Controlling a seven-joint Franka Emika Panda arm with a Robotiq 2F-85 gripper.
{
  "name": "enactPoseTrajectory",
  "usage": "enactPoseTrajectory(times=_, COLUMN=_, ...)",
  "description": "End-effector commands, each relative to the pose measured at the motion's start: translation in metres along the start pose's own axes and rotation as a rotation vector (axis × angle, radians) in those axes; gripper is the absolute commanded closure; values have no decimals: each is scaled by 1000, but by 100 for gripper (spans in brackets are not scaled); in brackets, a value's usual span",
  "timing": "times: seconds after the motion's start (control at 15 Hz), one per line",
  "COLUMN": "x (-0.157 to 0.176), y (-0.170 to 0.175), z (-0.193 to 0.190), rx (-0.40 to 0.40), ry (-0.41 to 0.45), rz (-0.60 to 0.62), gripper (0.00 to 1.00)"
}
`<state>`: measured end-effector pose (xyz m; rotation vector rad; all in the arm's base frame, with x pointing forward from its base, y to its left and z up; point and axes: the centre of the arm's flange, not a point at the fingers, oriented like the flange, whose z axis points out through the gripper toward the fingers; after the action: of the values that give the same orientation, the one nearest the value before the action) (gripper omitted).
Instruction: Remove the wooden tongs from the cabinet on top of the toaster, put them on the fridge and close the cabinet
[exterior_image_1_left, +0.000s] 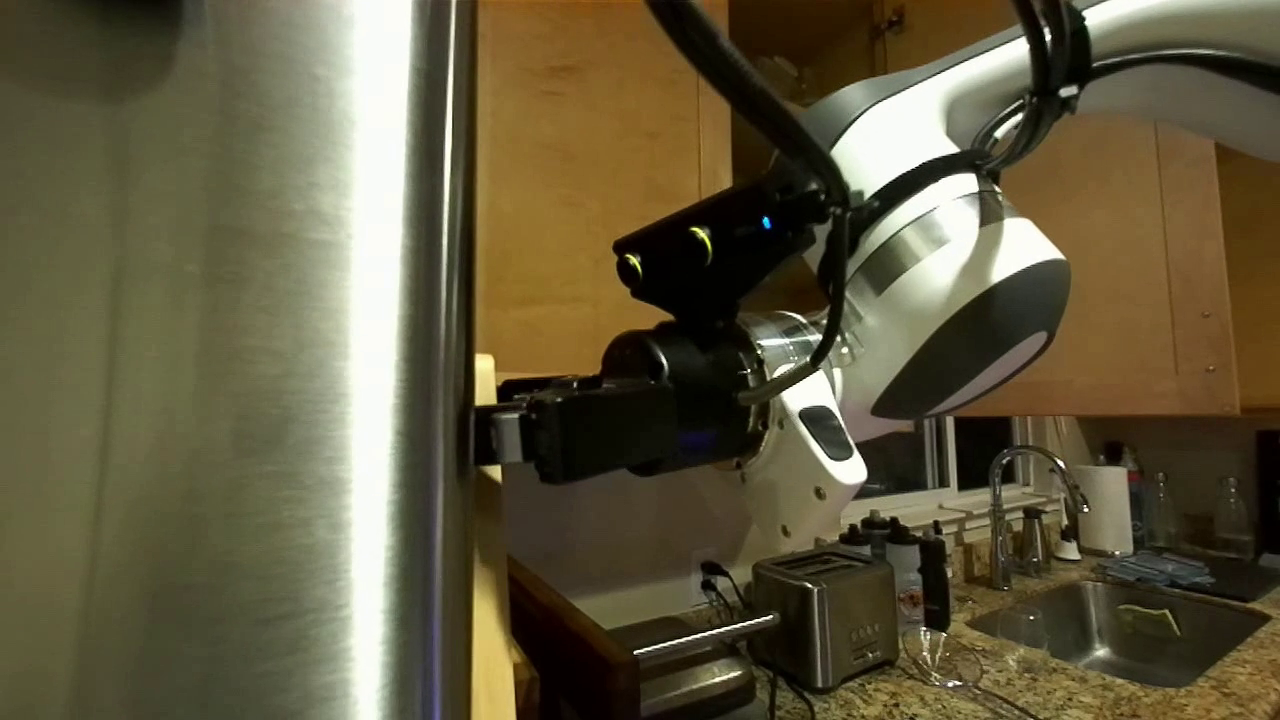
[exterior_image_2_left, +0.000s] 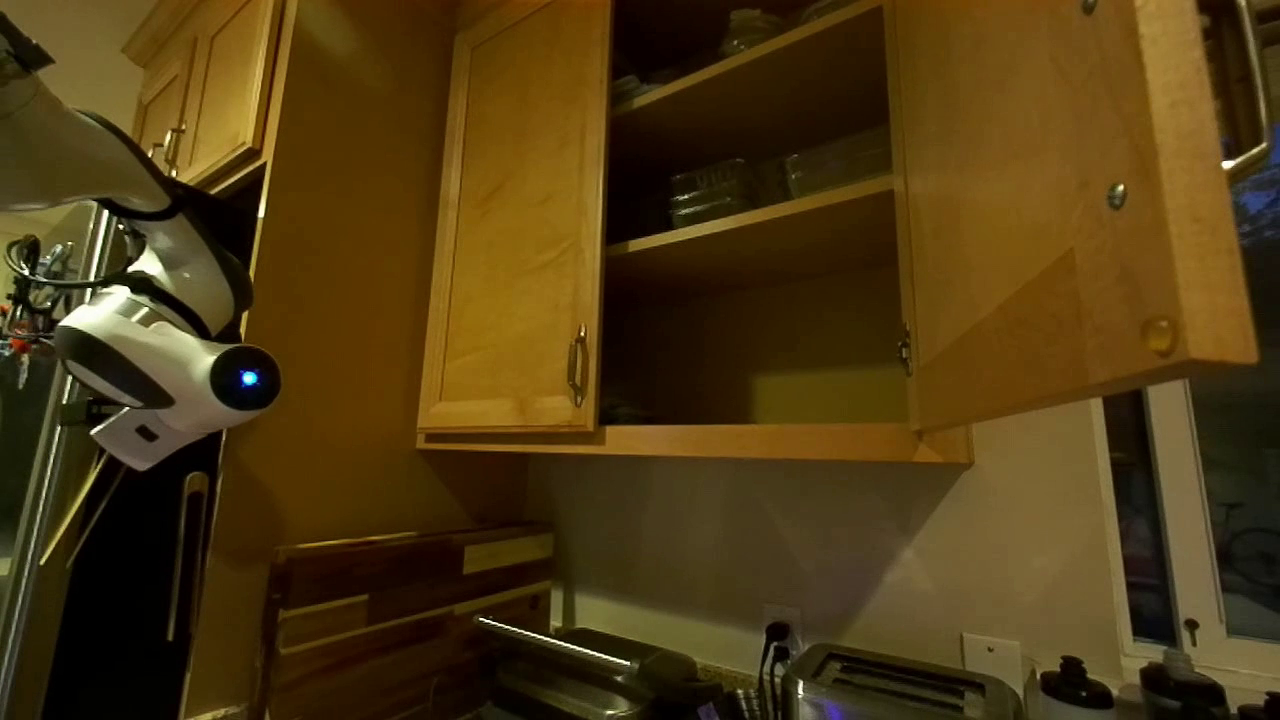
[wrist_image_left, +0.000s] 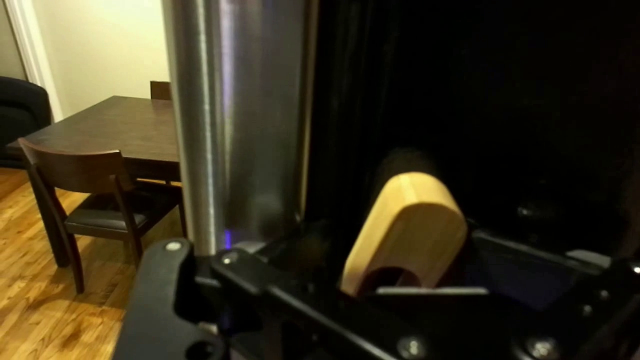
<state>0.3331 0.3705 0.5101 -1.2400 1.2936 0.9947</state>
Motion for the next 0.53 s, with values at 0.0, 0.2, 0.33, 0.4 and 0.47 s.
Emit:
enactPoseTrajectory(times=0.0, x=-8, y=19, z=34, rx=-78, ry=9, rz=-1, gripper=0)
enactPoseTrajectory(times=0.2, x=-10, y=13, z=13, rx=-49, ry=12, rz=-23, gripper=0)
enactPoseTrajectory(times=0.33, x=-13, y=7, z=-10, rx=-8, ry=17, rz=-32, gripper=0)
enactPoseTrajectory(times=0.4, x=-14, y=6, z=-16, rx=1, ry=18, rz=-37, gripper=0)
enactPoseTrajectory(times=0.47, x=-14, y=4, z=-28, rx=17, ry=27, rz=-40, gripper=0)
